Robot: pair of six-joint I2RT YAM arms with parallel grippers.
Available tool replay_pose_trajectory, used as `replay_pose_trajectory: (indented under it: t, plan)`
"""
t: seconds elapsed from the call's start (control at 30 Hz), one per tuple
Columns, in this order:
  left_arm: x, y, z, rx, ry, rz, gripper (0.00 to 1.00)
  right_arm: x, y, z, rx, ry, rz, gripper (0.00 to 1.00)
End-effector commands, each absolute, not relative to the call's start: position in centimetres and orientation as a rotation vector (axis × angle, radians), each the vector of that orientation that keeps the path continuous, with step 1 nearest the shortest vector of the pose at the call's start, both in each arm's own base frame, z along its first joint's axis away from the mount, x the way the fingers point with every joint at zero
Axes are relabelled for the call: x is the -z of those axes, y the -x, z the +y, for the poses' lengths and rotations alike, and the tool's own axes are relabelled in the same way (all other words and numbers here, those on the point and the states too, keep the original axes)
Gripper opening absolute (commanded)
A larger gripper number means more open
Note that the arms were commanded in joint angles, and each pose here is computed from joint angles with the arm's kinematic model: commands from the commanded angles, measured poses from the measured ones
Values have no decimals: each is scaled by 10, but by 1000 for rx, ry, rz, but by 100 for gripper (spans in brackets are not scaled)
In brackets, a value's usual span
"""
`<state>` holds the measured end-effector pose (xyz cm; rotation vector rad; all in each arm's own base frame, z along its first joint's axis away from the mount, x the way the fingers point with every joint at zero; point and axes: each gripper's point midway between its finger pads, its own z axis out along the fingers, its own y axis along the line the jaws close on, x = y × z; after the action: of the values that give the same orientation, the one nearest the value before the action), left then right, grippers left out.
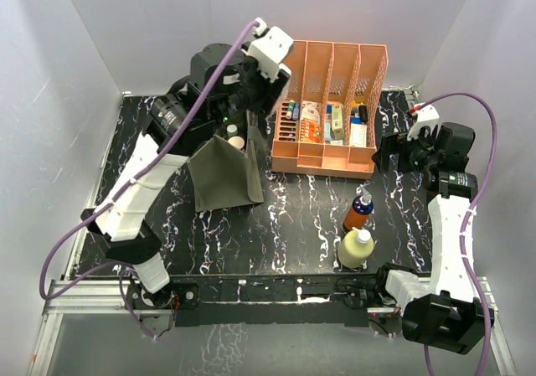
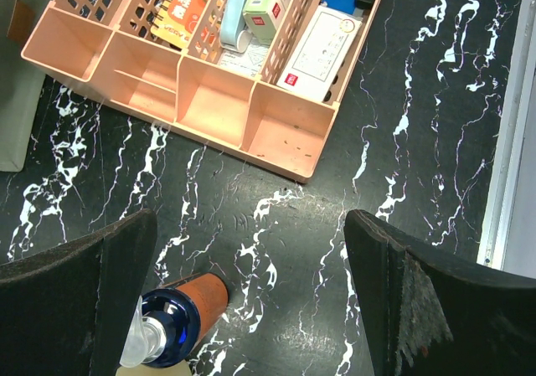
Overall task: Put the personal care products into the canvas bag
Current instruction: Place the care product in the canvas bag.
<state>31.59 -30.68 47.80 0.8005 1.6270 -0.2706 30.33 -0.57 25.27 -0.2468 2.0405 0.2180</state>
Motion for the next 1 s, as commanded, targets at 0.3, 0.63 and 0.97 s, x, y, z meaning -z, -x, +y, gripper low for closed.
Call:
replay_pose_trajectory:
  t: [0.3, 0.63, 0.97]
  plan:
    - [-580, -317, -167, 217, -421, 1437, 0, -272, -311, -6, -205, 263, 1968, 99]
    - [-546, -345, -135, 273, -339, 1539, 0, -272, -312, -2, -230, 273, 1968, 99]
    - [-502, -367, -135, 302, -352, 1640, 0, -273, -311, -1, -233, 280, 1962, 99]
